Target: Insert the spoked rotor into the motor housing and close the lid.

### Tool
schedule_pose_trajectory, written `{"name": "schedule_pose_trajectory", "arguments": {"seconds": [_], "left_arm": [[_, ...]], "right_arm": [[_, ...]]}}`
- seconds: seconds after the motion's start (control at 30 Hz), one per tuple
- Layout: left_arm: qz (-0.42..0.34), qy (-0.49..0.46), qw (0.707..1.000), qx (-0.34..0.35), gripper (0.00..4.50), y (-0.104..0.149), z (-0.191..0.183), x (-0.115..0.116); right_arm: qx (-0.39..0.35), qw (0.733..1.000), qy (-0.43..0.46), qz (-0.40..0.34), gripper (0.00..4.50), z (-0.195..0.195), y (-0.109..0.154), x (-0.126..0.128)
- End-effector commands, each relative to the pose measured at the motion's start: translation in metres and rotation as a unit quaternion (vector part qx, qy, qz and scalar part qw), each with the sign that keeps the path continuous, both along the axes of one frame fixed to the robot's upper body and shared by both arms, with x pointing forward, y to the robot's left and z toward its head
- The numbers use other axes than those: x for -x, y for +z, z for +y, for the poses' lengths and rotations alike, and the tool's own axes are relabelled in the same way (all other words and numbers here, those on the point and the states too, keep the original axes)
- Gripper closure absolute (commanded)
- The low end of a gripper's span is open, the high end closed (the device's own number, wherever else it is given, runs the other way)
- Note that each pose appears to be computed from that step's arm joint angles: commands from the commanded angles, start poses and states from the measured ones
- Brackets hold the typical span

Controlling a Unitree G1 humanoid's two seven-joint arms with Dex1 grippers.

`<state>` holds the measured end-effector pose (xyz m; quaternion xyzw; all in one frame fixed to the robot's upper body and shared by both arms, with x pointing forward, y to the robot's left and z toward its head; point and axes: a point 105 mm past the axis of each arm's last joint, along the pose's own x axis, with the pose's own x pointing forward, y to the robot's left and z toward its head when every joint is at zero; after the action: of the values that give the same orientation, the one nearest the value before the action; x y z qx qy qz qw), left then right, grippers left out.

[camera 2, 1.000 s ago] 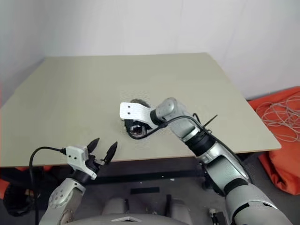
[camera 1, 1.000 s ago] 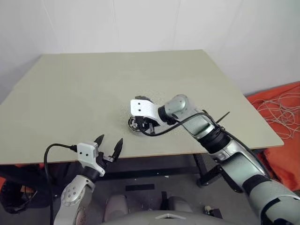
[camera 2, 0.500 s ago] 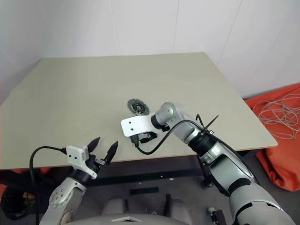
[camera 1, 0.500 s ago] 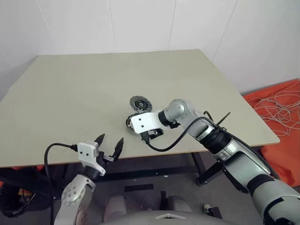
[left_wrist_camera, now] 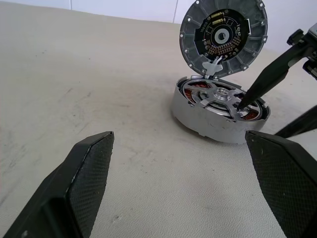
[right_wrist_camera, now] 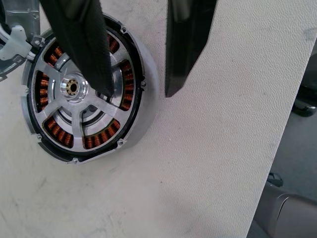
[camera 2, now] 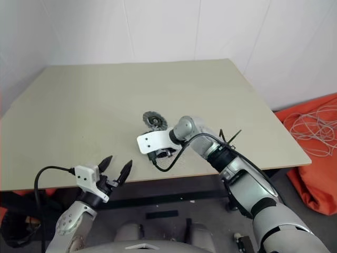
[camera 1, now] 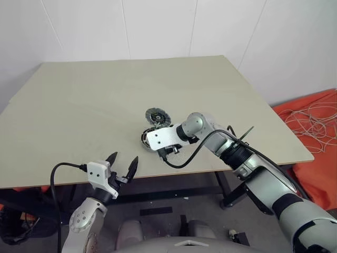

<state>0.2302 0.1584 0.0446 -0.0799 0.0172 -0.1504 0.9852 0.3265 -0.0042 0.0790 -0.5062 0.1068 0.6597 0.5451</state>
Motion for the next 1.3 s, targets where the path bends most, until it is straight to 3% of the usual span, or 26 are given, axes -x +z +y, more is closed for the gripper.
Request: {"name": "schedule_pose_trajectory", "arguments": {"seconds": [0.03, 0.1, 0.3, 0.57, 0.87, 1.1, 1.3], "left_arm": [[-0.035, -0.003, 0.999, 0.0, 0.0, 0.022, -0.004, -0.004], [-0.035, -0.003, 0.999, 0.0, 0.0, 0.025, -0.005, -0.005], [-0.035, -0.001, 0.999, 0.001, 0.0, 0.028, -0.008, -0.005], [-0.032, 0.003, 0.999, 0.001, 0.0, 0.025, -0.005, -0.007], [-0.027, 0.003, 1.0, 0.003, 0.0, 0.016, -0.001, -0.008], [-0.028, 0.0, 1.0, 0.005, 0.0, 0.015, -0.002, -0.007], [-0.028, 0.001, 1.0, 0.007, 0.0, 0.015, -0.003, -0.005]], "right_arm": [[0.003, 1.0, 0.001, -0.01, 4.03, -0.002, 0.004, -0.004], [0.003, 1.0, 0.001, -0.01, 4.48, -0.003, 0.004, -0.004], [-0.005, 1.0, -0.019, 0.002, 4.5, -0.004, 0.002, -0.005], [-0.044, 0.975, -0.186, 0.115, 4.5, 0.002, 0.012, -0.003], [-0.089, 0.883, -0.4, 0.231, 4.5, 0.003, 0.018, -0.01], [-0.113, 0.812, -0.495, 0.286, 4.5, 0.007, 0.015, -0.015], [-0.13, 0.788, -0.517, 0.307, 4.5, 0.016, 0.015, -0.017]]}}
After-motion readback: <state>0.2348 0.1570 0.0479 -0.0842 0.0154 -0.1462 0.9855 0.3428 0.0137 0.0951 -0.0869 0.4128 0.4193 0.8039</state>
